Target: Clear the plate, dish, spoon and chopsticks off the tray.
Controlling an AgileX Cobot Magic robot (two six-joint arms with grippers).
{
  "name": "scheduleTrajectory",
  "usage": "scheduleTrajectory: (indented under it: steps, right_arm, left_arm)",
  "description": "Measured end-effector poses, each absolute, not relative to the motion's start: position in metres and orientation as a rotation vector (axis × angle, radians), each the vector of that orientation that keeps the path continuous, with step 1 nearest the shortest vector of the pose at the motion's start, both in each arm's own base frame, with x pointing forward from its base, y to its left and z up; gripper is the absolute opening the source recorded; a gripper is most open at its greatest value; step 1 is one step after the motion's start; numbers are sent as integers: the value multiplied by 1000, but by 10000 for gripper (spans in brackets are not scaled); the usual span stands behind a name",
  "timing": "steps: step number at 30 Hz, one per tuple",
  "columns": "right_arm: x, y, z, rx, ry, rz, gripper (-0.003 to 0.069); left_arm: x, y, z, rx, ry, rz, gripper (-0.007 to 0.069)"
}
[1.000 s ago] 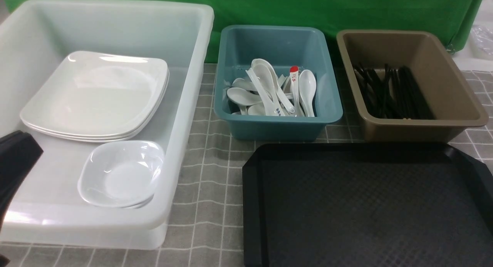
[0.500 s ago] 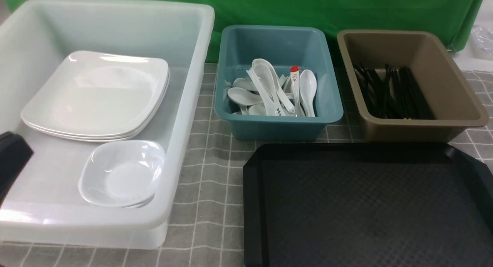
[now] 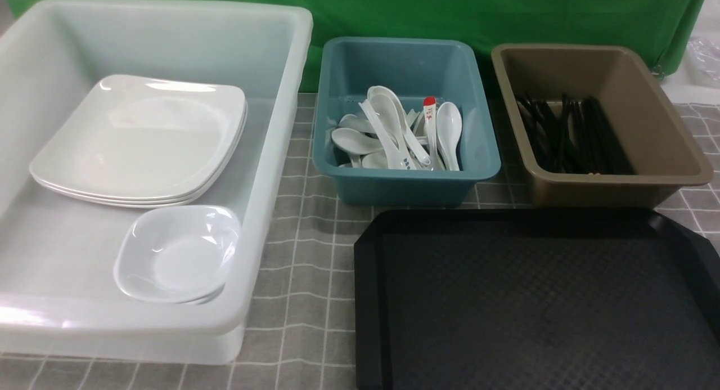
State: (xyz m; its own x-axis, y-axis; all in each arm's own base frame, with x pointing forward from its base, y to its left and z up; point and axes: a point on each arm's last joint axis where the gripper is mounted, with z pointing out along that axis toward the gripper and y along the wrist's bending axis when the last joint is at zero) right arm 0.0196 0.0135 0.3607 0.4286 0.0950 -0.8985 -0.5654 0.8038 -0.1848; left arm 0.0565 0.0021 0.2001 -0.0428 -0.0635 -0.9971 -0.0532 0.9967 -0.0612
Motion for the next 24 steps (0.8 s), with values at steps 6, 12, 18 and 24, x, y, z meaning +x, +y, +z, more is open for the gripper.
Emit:
scheduleTrajectory:
  steps: [6, 12, 18, 24]
  right_arm:
    - [20, 13, 361, -508, 1056, 435, 151]
    - [20, 13, 361, -508, 1056, 435, 165]
    - [20, 13, 361, -508, 1056, 435, 176]
    - [20, 13, 361, -508, 1056, 435, 185]
  left_arm:
    - [56, 1, 191, -63, 1711, 2, 1]
    - [56, 2, 191, -45, 1713, 23, 2]
    - [56, 2, 190, -43, 1715, 25, 2]
    - [56, 2, 190, -42, 1715, 26, 2]
